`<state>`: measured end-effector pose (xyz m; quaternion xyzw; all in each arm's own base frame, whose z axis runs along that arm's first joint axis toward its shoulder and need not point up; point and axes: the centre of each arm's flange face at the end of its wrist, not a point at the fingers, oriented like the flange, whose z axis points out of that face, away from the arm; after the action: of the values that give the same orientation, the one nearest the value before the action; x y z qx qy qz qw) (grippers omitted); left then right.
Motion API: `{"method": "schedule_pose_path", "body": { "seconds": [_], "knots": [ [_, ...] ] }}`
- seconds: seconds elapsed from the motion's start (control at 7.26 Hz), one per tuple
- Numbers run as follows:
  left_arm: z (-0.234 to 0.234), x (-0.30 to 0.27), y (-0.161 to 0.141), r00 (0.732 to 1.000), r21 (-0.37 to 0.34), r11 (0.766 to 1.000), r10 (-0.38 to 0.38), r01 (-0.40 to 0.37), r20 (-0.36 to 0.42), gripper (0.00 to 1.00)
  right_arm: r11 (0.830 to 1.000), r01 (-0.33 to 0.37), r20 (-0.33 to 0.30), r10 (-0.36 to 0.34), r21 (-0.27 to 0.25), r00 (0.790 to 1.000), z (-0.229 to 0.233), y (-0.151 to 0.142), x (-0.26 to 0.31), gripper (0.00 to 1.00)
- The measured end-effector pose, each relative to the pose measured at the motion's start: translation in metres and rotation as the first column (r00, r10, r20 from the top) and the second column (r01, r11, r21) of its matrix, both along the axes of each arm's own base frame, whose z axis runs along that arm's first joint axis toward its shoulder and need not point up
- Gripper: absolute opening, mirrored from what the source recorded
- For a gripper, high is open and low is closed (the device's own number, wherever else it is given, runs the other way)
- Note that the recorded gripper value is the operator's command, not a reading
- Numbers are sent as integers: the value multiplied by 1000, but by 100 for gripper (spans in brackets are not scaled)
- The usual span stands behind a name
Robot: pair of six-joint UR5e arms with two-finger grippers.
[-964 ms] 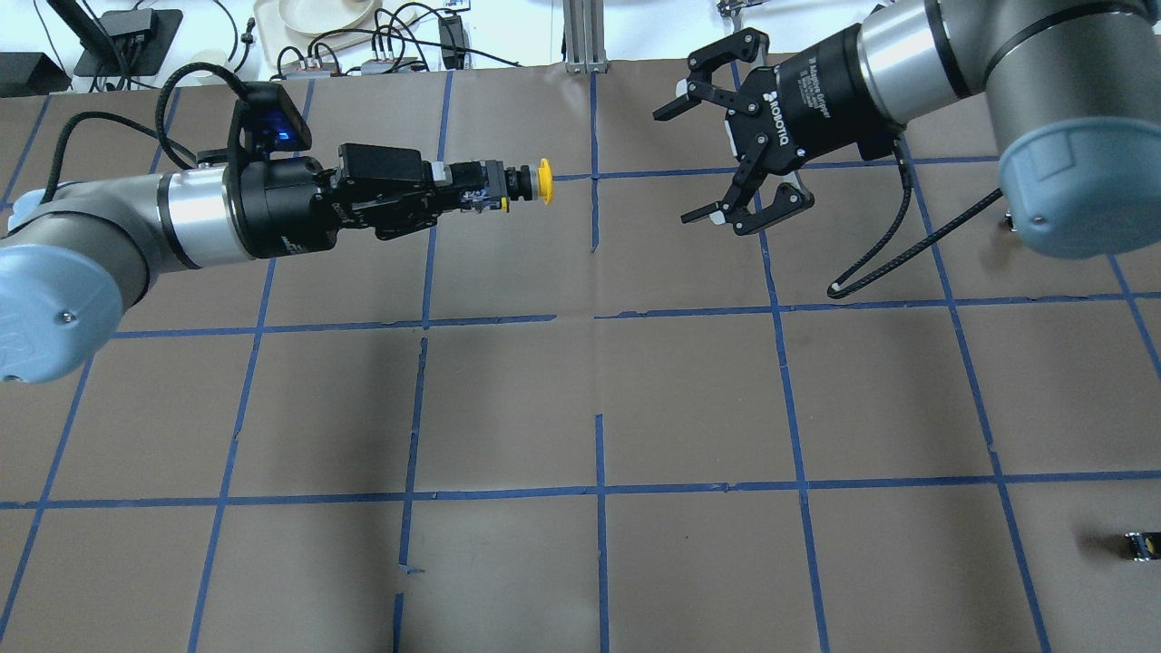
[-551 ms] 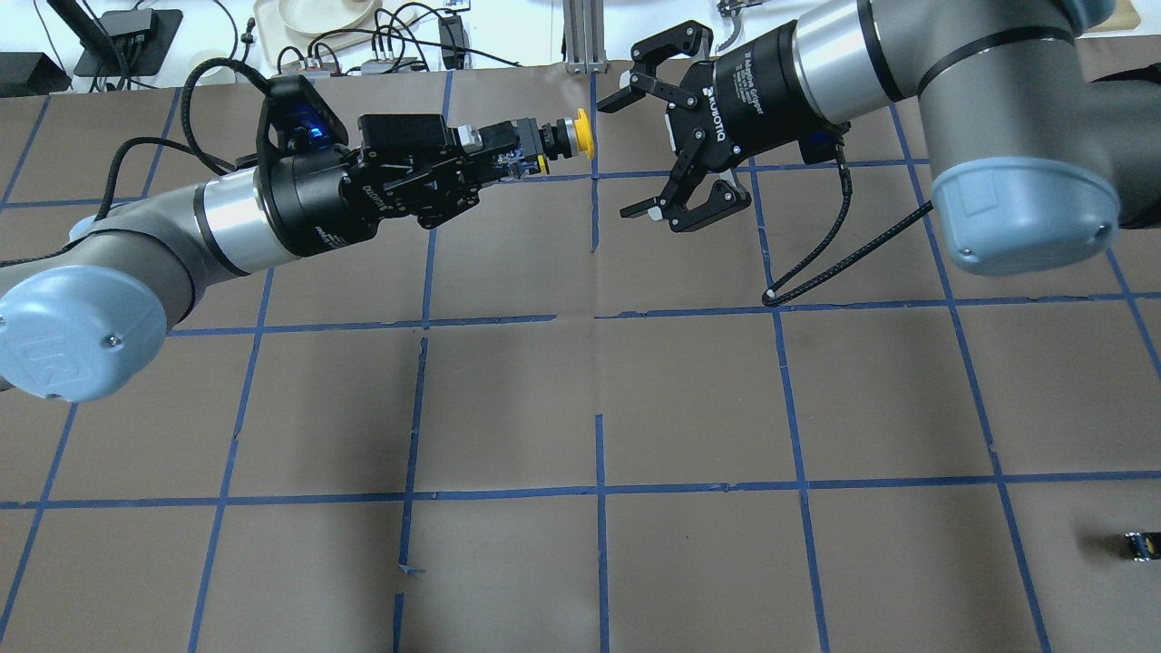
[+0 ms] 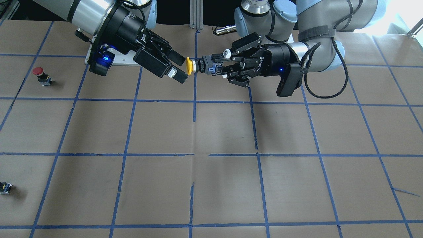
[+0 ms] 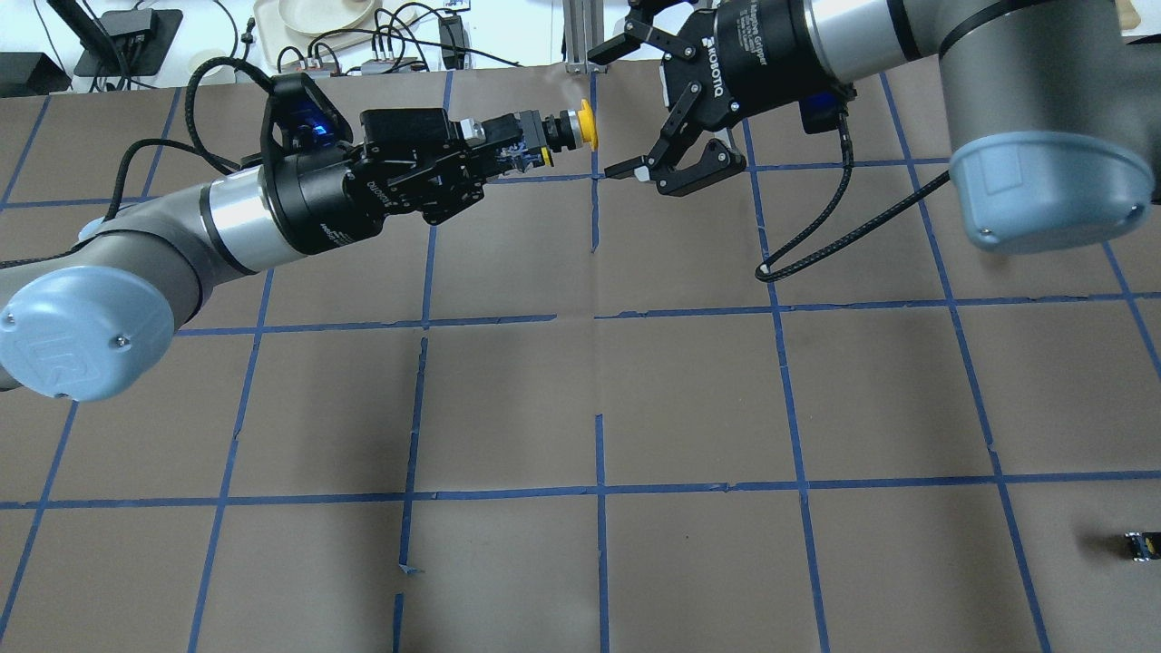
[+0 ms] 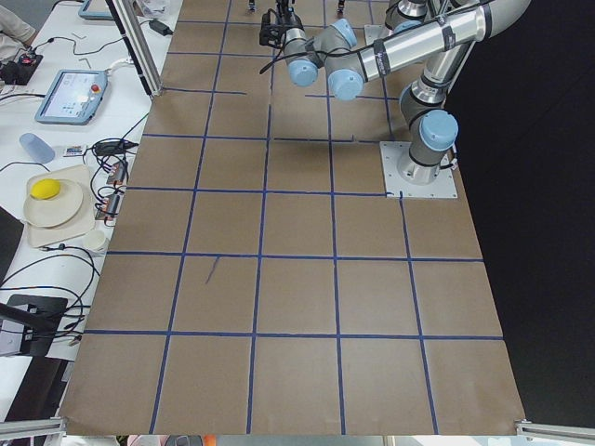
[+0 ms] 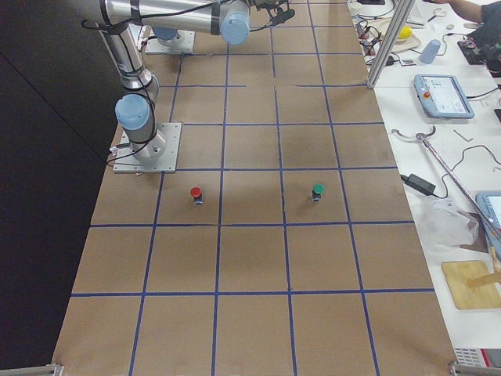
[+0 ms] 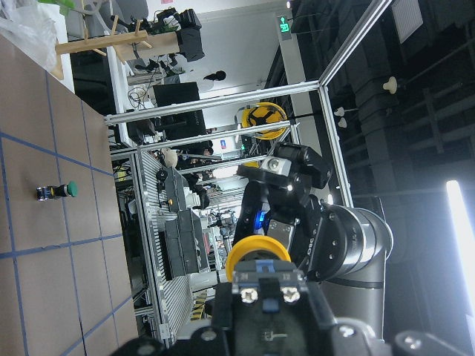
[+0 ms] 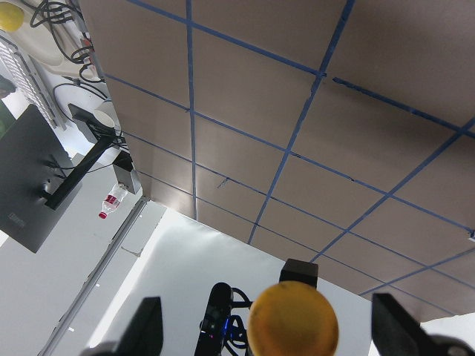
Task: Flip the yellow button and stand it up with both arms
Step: 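Grasp the yellow cap with the right gripper and open the left gripper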
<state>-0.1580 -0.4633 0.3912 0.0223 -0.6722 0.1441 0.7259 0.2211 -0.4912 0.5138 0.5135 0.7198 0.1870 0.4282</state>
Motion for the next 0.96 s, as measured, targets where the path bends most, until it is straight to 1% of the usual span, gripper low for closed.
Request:
{"method": "schedule_pose_path", "body": {
  "seconds": [0.28,0.41,0.55,0.69,0.96],
  "knots": [
    [0,0,0,1000,-2,1000,-1,1,1,17,1000,-12,3,12,10,1000,-2,5,8,97],
    [0,0,0,1000,-3,1000,-1,1,1,17,1000,-24,3,24,14,1000,-4,7,13,90],
    [0,0,0,1000,-3,1000,-1,1,1,17,999,-29,3,29,16,1000,-5,8,16,77],
    [0,0,0,1000,-5,1000,-1,1,1,17,999,-31,2,31,17,1000,-5,8,17,59],
    [1,0,0,1000,-7,1000,-1,1,3,17,999,-30,2,30,17,1000,-6,7,16,27]
  ]
}}
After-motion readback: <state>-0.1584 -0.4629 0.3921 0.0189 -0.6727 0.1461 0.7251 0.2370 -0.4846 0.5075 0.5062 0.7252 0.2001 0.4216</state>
